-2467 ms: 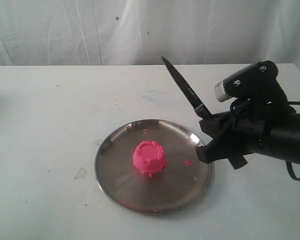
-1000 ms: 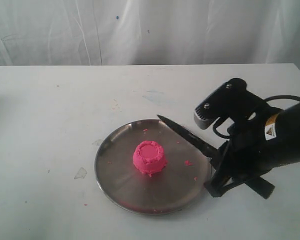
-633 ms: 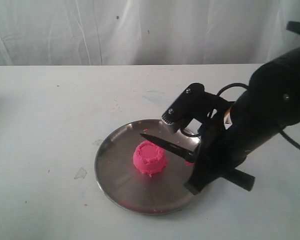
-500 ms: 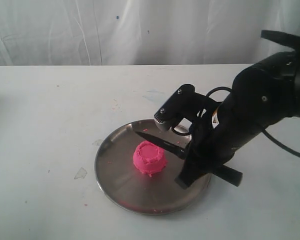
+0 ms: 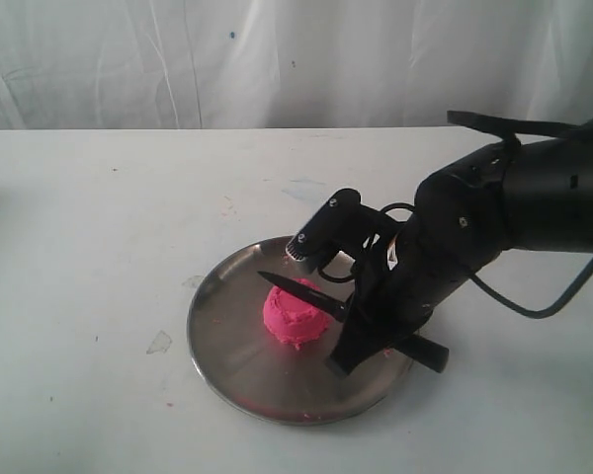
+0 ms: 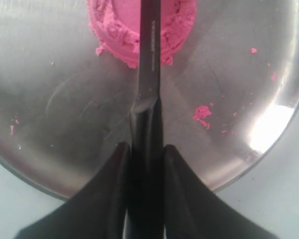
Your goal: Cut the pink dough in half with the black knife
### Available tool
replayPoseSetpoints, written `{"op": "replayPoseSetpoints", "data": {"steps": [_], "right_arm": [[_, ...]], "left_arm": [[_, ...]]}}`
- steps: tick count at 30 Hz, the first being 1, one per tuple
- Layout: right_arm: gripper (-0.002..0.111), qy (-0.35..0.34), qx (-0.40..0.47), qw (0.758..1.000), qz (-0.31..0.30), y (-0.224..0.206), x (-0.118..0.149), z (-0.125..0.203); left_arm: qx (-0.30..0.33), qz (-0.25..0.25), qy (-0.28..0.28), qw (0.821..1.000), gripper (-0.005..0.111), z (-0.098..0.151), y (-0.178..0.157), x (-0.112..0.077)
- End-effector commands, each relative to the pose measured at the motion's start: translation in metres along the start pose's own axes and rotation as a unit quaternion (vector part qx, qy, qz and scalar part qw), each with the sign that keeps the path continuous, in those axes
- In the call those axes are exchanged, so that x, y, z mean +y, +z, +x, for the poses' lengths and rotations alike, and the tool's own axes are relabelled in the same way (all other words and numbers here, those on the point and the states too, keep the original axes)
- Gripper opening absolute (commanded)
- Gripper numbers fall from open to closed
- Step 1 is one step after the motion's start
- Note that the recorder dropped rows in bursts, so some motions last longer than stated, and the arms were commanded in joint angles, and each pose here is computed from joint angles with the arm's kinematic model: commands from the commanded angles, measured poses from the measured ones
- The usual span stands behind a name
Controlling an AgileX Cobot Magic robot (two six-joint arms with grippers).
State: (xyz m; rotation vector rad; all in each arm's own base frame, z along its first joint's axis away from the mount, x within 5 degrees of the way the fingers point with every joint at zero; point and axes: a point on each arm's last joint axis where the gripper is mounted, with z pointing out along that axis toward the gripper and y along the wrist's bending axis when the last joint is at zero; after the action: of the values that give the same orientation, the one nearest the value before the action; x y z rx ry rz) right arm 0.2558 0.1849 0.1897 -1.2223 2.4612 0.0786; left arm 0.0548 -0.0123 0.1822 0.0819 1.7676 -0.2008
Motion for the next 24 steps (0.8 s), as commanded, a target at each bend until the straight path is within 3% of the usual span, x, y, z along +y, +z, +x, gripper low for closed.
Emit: {"op": "replayPoseSetpoints", "data": {"steps": [1,5,12,14,17,19,24], "right_arm": [[0.000,-0.005,-0.023,1.000,0.006,0.002,0.000,-0.005],[0.000,-0.005,-0.029,1.000,0.007,0.002,0.000,-0.006],[0.000,-0.005,-0.038,0.999,0.010,0.002,-0.001,-0.008],[0.000,-0.005,-0.038,0.999,0.010,0.002,-0.001,-0.008],[0.000,-0.005,-0.038,0.999,0.010,0.002,-0.001,-0.008],[0.000,-0.005,-0.038,0.999,0.010,0.002,-0.001,-0.008],[0.000,-0.005,-0.037,0.999,0.010,0.002,-0.001,-0.008]], "left_arm": [[0.003,-0.009,0.102,0.995,0.000,0.002,0.000,0.002],[0.004,-0.010,0.156,0.988,0.000,0.002,0.000,0.002],[0.001,-0.010,0.158,0.987,0.000,0.001,0.000,0.002],[-0.005,-0.008,0.120,0.993,0.000,0.000,0.000,0.001],[-0.016,0.004,-0.016,1.000,0.000,-0.002,0.000,-0.001],[-0.033,0.004,-0.070,0.997,0.000,-0.005,0.000,0.000],[-0.064,0.002,-0.115,0.991,0.000,-0.010,-0.001,0.001]]}}
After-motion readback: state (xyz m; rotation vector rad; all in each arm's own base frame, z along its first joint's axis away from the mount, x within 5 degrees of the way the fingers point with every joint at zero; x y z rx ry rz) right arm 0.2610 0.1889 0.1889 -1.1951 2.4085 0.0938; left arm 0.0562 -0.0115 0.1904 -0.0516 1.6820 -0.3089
